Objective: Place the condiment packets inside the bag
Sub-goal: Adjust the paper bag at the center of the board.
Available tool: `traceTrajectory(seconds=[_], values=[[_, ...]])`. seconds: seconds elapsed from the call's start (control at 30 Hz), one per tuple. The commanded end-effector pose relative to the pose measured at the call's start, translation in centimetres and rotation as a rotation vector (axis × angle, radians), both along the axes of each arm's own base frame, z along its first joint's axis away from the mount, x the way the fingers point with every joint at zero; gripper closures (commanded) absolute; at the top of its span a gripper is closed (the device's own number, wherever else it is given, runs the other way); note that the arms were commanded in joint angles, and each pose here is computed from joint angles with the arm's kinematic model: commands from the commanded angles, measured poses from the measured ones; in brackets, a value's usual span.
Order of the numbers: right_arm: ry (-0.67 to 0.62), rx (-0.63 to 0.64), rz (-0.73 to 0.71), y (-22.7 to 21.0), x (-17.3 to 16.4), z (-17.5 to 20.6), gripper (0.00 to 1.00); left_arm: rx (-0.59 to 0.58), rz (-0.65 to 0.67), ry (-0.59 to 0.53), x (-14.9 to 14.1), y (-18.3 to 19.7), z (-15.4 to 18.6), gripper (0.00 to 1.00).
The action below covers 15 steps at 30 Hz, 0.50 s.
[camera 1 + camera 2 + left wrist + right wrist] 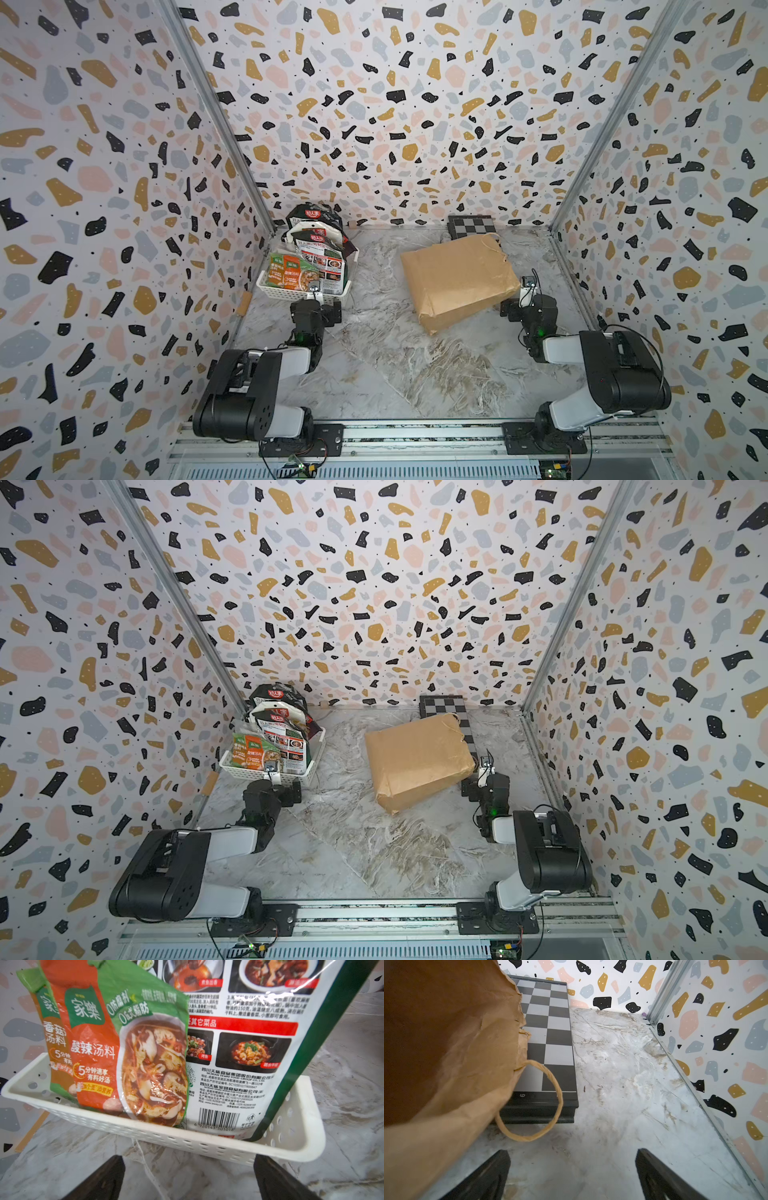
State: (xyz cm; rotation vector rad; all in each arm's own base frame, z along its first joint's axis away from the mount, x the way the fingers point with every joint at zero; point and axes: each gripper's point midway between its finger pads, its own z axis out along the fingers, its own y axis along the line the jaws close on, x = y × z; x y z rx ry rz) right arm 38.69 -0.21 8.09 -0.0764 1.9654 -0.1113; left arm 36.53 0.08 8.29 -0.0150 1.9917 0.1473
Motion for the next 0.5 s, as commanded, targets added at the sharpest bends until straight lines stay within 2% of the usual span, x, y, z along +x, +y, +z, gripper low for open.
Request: traceTrajectory(seconds=[0.0, 0.47], values=[[0.000, 0.004, -0.004, -0.04, -0.17, 0.16, 0.00, -0.002, -0.017, -0.053, 0.71, -0.42, 1.48, 0.00], [0.000, 0.005, -0.005, -0.05, -0.15, 0.18, 0.00, -0.001, -0.017, -0.053, 0.70, -0.42, 1.47, 0.00]])
